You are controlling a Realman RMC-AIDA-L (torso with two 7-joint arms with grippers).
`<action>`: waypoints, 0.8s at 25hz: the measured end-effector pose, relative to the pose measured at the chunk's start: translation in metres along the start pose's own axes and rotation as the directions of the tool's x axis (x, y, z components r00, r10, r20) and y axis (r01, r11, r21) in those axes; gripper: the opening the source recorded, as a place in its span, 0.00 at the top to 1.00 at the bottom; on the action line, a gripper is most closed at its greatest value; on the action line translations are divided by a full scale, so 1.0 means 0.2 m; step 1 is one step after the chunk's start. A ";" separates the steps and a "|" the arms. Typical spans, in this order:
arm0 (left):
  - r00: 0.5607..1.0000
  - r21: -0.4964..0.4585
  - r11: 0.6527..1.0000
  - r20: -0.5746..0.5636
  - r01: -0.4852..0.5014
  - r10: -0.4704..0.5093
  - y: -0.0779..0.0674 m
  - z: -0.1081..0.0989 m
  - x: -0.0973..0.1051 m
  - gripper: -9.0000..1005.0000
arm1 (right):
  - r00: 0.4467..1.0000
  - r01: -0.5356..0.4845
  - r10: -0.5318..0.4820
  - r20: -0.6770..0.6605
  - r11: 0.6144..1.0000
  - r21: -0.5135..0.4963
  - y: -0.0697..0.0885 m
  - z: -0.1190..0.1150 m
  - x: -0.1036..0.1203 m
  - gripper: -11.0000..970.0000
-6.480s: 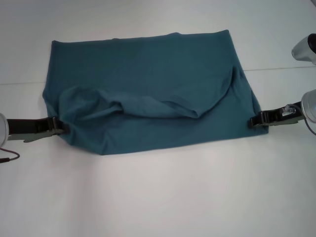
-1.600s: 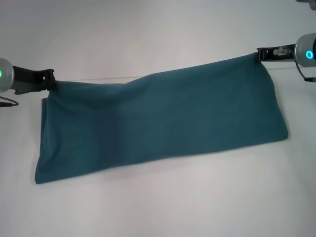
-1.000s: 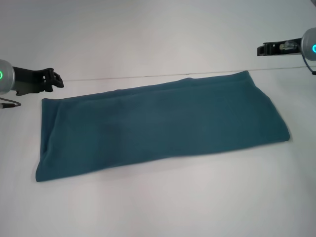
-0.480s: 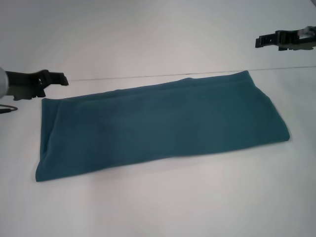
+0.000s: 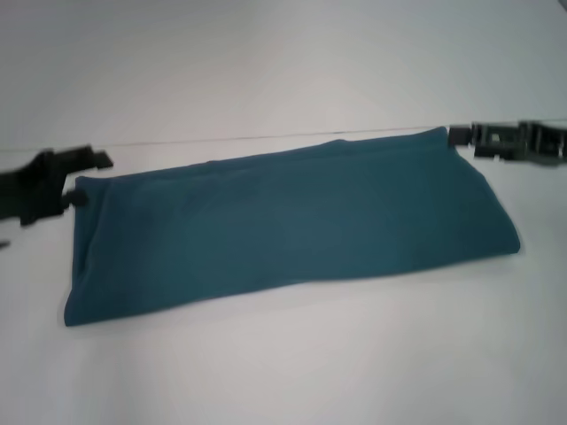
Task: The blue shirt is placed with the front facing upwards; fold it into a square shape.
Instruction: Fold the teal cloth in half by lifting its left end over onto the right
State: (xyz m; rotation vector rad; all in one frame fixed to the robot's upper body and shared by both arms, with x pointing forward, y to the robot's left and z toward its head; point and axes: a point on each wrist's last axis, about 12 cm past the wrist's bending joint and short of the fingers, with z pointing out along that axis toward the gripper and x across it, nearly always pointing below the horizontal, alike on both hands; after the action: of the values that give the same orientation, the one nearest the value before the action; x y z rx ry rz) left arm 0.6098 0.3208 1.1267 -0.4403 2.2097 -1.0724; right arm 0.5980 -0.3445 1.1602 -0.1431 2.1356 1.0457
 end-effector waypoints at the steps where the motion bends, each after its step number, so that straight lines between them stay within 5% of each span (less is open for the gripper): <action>1: 1.000 0.013 0.999 0.001 0.031 -0.031 0.03 -0.01 0.03 0.23 | 1.000 -0.015 0.015 0.002 1.000 -0.028 -0.01 -0.02 0.05 0.06; 8: 0.994 0.038 0.993 -0.008 0.111 -0.111 0.14 0.00 0.13 0.24 | 0.998 -0.064 0.061 -0.028 0.991 -0.116 -0.03 -0.08 0.21 0.05; 14: 0.998 0.009 0.999 0.026 -0.053 0.052 0.18 0.03 0.15 0.24 | 0.997 -0.078 0.073 -0.038 0.989 -0.125 -0.06 -0.07 0.27 0.05; 20: 0.994 -0.079 0.993 0.053 -0.089 0.094 0.24 0.11 0.21 0.23 | 0.996 -0.085 0.081 -0.038 0.987 -0.134 -0.05 -0.05 0.29 0.05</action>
State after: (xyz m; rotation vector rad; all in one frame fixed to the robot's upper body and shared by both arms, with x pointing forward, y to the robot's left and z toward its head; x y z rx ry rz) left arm 0.5925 0.3146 1.0618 -0.3934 2.2042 -0.9192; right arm 0.5550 -0.3471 1.1191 -0.1374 2.1146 1.2452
